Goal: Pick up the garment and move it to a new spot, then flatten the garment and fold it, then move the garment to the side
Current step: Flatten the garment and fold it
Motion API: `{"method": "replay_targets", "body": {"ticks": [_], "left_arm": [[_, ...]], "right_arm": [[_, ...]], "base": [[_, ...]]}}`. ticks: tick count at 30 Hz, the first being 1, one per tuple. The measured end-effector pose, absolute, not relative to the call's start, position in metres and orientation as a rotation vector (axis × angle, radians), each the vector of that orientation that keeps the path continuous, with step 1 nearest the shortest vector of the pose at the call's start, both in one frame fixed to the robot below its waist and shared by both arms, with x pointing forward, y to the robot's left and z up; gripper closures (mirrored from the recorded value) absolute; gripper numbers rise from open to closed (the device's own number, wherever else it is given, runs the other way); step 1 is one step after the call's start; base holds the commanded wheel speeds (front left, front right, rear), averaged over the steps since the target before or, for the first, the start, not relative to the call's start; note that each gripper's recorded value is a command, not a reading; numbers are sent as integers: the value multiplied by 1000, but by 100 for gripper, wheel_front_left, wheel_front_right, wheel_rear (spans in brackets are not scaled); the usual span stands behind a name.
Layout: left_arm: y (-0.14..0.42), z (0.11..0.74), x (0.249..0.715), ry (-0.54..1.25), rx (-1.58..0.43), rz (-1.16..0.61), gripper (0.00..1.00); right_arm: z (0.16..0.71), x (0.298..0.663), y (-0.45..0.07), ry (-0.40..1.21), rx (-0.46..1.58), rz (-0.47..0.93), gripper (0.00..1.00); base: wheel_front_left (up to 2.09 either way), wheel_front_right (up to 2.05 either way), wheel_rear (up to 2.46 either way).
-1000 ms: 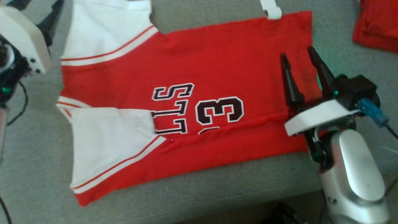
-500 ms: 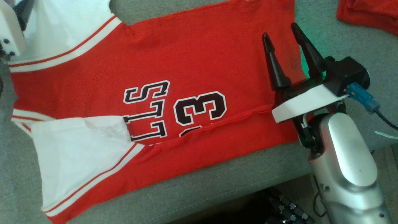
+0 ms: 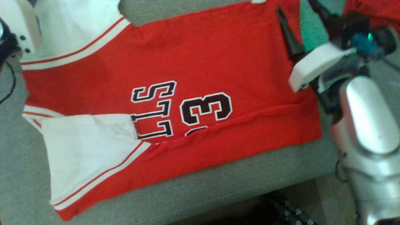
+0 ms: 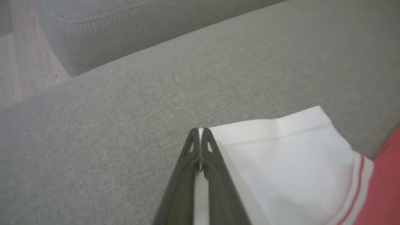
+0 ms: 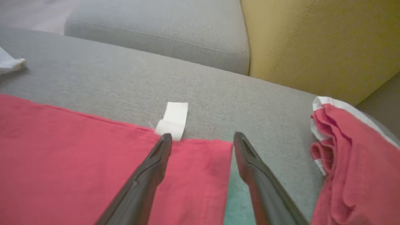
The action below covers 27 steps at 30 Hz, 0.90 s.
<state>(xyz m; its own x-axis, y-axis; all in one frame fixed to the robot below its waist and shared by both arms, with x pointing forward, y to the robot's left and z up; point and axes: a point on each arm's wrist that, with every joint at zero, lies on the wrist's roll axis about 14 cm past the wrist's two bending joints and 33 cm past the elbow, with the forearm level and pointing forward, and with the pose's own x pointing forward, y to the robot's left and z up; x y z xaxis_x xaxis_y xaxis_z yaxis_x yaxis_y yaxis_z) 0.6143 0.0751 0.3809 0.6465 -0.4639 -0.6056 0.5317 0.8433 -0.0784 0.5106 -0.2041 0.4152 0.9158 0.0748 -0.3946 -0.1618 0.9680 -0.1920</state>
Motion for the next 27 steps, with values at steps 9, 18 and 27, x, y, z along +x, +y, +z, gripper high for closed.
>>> {"method": "replay_targets", "body": {"ticks": [9,18,27], "left_arm": [[67,432,598,491,42,-619,100],[78,436,575,466,36,-620,100],[85,441,573,447,20,-603,100]], "right_arm": [[394,526,-225,617,-389,156,0],[377,526,-228,759,-436,211,47],[378,530,-223,777,-454,250,100]], "base": [[0,0,0],[0,0,0],[0,0,0]]}}
